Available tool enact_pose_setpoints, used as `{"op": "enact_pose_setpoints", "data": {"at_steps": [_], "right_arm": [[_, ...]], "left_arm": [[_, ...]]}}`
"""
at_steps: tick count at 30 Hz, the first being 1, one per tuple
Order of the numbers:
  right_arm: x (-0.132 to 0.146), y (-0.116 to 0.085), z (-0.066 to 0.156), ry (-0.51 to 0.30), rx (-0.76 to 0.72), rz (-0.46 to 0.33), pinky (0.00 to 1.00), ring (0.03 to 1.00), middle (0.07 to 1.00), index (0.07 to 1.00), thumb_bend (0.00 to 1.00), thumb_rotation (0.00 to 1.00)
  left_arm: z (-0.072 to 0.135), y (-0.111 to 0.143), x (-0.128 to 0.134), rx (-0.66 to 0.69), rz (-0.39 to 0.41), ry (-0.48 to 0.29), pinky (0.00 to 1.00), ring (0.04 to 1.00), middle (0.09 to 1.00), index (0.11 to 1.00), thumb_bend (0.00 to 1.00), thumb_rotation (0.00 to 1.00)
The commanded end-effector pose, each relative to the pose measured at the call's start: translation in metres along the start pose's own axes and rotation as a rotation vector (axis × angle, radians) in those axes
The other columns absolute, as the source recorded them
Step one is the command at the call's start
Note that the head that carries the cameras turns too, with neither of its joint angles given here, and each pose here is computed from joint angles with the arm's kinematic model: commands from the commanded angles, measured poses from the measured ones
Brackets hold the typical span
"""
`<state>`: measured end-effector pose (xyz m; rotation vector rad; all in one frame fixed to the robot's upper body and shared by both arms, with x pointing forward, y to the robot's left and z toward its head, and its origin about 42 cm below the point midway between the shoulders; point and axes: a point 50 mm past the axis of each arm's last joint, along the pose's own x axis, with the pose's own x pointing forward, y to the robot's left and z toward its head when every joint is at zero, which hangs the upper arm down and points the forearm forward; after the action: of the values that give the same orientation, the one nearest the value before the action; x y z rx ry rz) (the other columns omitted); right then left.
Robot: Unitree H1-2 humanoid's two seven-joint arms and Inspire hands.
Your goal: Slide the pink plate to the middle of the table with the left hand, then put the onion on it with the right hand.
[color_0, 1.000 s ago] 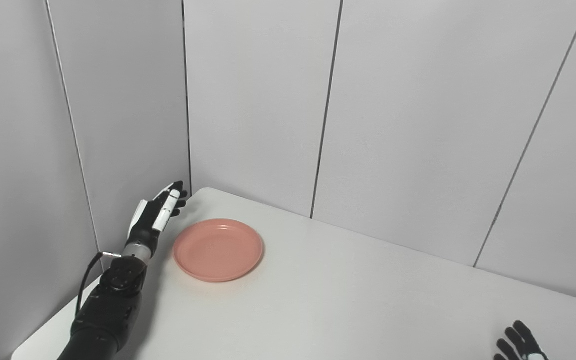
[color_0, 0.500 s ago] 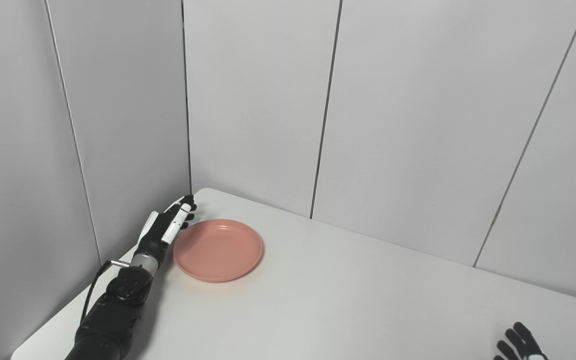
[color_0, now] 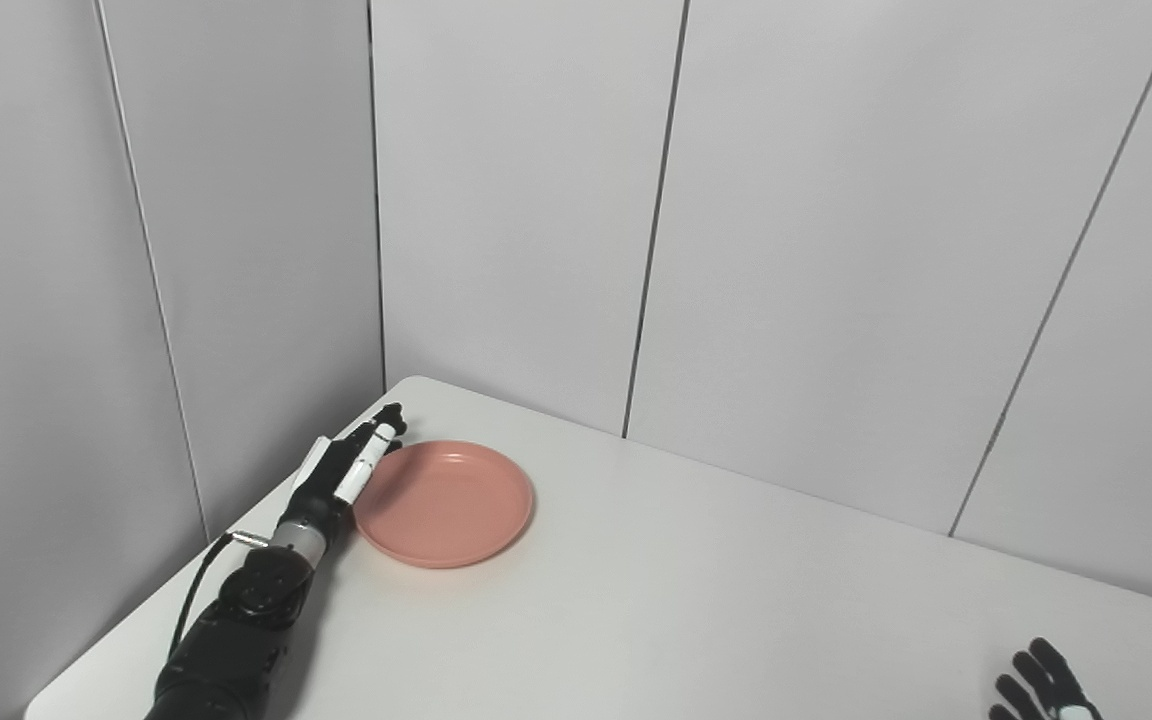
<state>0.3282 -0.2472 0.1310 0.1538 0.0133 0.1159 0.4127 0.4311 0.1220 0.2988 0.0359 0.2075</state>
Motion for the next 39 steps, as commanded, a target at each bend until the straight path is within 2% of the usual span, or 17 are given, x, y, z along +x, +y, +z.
{"op": "enact_pose_setpoints", "data": {"at_steps": [1, 5, 11, 21, 26, 39], "right_arm": [[0.006, 0.003, 0.017, -0.054, -0.004, 0.009, 0.93, 0.944, 0.944, 0.947, 0.55, 0.75], [0.006, 0.004, 0.019, -0.051, -0.005, 0.011, 0.95, 0.955, 0.954, 0.958, 0.56, 0.75], [0.006, 0.006, 0.020, -0.056, -0.001, 0.014, 0.95, 0.951, 0.953, 0.959, 0.54, 0.75], [0.005, 0.007, 0.021, -0.062, -0.004, 0.007, 0.92, 0.938, 0.941, 0.945, 0.56, 0.74], [0.005, 0.009, 0.022, -0.064, 0.000, 0.010, 0.93, 0.940, 0.942, 0.946, 0.55, 0.74], [0.005, 0.015, 0.026, -0.078, 0.007, 0.015, 0.96, 0.953, 0.953, 0.960, 0.52, 0.75]], "left_arm": [[0.026, -0.001, 0.012, -0.018, -0.015, -0.074, 0.83, 0.861, 0.880, 0.884, 0.51, 1.00], [0.029, -0.005, 0.009, -0.030, -0.046, -0.074, 0.86, 0.868, 0.892, 0.894, 0.50, 1.00], [0.026, -0.012, 0.010, -0.006, -0.063, -0.080, 0.92, 0.890, 0.903, 0.903, 0.55, 1.00], [0.027, -0.032, 0.009, -0.049, -0.086, -0.075, 0.86, 0.866, 0.882, 0.886, 0.54, 1.00], [0.026, -0.043, 0.007, -0.091, -0.093, -0.071, 0.87, 0.874, 0.886, 0.888, 0.52, 1.00], [0.031, -0.091, 0.008, -0.143, -0.128, -0.082, 0.89, 0.879, 0.882, 0.888, 0.56, 1.00]]}}
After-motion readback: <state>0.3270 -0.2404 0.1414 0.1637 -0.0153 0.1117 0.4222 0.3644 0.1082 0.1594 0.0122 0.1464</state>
